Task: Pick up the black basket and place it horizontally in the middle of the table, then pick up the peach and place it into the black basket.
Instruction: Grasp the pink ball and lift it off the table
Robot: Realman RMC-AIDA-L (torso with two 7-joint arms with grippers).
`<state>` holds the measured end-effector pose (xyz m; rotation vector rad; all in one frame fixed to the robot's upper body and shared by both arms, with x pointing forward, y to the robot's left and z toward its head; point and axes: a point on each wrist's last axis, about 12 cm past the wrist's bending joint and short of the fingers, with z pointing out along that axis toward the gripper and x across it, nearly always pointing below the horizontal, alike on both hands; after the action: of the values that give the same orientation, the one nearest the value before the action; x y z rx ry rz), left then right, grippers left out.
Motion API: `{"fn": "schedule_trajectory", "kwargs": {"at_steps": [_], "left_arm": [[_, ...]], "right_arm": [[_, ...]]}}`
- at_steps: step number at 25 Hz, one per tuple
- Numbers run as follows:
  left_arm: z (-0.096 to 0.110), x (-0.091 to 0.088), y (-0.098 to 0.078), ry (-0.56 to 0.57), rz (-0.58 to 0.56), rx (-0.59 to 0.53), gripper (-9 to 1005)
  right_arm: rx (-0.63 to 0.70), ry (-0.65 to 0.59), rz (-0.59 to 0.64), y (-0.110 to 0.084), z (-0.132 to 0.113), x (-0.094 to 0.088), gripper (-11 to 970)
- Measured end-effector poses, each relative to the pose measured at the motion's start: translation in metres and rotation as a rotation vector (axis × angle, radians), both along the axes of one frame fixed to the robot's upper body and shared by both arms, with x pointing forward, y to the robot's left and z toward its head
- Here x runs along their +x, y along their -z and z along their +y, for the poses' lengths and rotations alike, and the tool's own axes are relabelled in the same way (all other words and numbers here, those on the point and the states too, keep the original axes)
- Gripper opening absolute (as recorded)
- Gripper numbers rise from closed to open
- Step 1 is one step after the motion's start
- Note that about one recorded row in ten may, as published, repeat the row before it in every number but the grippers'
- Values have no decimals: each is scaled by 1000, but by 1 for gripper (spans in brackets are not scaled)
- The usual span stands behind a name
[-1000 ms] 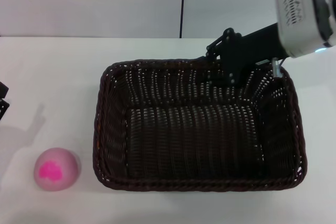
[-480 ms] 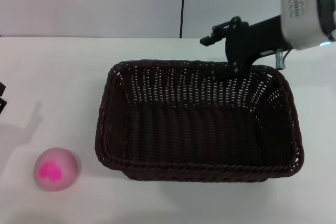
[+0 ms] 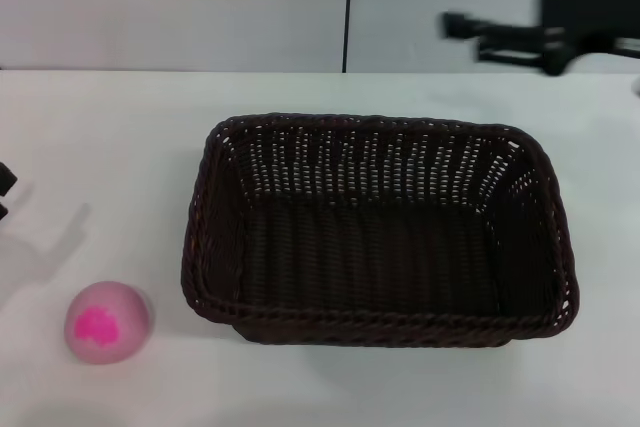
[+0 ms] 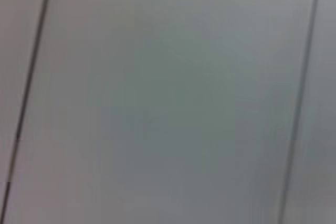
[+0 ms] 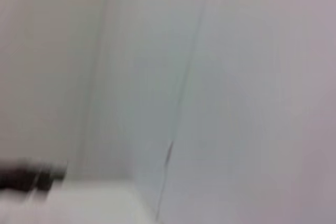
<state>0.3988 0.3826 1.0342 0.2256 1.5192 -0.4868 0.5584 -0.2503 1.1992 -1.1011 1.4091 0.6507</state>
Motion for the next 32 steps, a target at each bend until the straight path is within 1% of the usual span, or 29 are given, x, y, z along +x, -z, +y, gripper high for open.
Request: {"fn": "schedule_trajectory", "kwargs": {"at_steps": [2, 4, 5, 6, 9, 11, 15, 18, 20, 22, 24, 26, 32], "left_arm": [[10, 1, -8, 48, 29, 40, 737], [15, 1, -13, 90, 54, 74, 736], [18, 1, -16, 119, 75, 92, 735], [19, 1, -19, 144, 93, 107, 734], [21, 2, -24, 248, 178, 156, 732], [19, 2, -24, 299, 221, 175, 730], [12, 1, -21, 389, 291, 205, 727], [9, 1, -18, 418, 317, 216, 725], [7, 1, -15, 459, 355, 234, 723], [6, 1, -13, 469, 363, 249, 722], [5, 1, -10, 467, 356, 275, 720], [2, 1, -2, 454, 348, 303, 718], [0, 2, 7, 432, 361, 325, 714]], "right_arm": [[125, 67, 16, 6, -20, -13, 664], [222, 129, 30, 16, -37, -24, 664], [325, 202, 42, 33, -55, -37, 664], [325, 202, 42, 33, -55, -37, 664], [462, 316, 44, 60, -77, -58, 664], [523, 386, 35, 75, -89, -70, 664], [636, 502, 37, 103, -107, -90, 664], [675, 554, 36, 114, -113, -98, 664], [679, 567, 36, 117, -114, -100, 664], [679, 570, 39, 119, -114, -101, 664], [682, 572, 45, 120, -113, -102, 664], [683, 570, 51, 121, -112, -103, 664], [686, 565, 58, 122, -110, -103, 664]]}}
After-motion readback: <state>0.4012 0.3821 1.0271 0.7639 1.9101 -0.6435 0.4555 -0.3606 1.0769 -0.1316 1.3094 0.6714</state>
